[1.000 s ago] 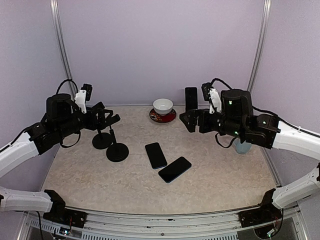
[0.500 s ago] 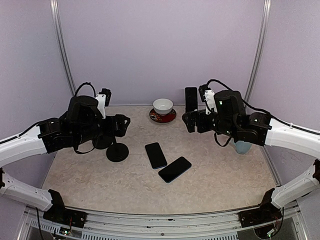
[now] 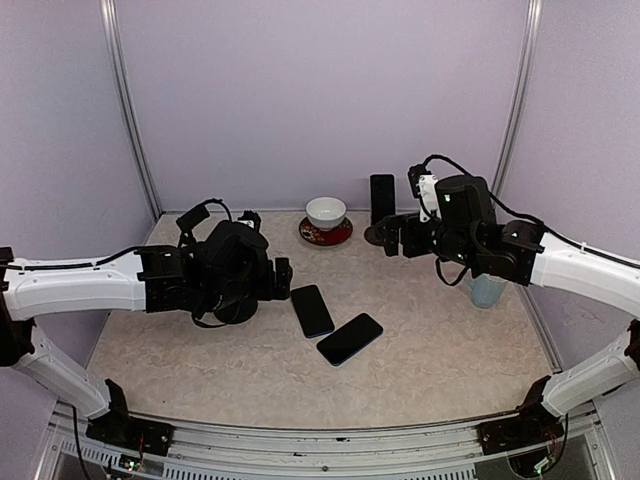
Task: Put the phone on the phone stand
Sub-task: Pick up the phone from the center of the board.
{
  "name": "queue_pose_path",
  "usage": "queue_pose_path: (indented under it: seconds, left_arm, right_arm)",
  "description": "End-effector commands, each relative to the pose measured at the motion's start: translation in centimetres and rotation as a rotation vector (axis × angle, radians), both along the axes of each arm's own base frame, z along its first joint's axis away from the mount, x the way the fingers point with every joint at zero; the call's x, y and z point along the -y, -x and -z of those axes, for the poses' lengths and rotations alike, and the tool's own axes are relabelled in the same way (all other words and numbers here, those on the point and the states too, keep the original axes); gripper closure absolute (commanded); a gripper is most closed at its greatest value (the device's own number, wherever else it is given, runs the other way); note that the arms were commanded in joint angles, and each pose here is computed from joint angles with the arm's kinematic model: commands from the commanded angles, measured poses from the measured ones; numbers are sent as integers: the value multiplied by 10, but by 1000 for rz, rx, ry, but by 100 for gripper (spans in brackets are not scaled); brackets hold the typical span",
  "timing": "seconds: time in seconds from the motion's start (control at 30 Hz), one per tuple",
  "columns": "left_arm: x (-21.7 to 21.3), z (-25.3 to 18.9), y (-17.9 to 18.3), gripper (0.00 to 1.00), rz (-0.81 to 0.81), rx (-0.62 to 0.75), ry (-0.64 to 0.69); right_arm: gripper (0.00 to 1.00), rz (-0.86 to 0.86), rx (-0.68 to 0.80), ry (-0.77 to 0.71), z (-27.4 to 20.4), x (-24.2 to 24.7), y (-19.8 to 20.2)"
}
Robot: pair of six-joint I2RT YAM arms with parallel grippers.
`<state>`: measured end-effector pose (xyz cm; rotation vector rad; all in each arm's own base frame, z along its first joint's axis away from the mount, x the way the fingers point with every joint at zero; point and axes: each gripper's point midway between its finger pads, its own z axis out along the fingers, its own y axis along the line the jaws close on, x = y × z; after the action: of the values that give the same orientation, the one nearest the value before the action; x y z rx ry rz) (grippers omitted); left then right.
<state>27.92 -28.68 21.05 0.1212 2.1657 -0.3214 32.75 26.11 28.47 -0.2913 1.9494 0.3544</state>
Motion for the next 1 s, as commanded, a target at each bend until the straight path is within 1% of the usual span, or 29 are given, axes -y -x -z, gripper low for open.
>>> queue_pose_path:
  seconds: [0.0, 0.33, 0.57, 0.77, 0.97]
  left_arm:
    - [17, 7, -7, 1, -46, -21, 58]
    - [55, 63, -18, 1, -59, -140, 25]
    - [71, 88, -24, 1, -69, -181, 17]
    - [75, 107, -27, 1, -99, -206, 10]
    - [70, 115, -32, 1, -146, -191, -13]
  right_arm:
    - [0, -9, 23, -28, -11, 3, -1]
    - [0, -9, 30, -36, -13, 8, 0]
    - [0, -9, 35, -46, -14, 12, 2]
    - [0, -7, 43, -55, -16, 15, 5]
    - [0, -8, 41, -58, -13, 16, 5]
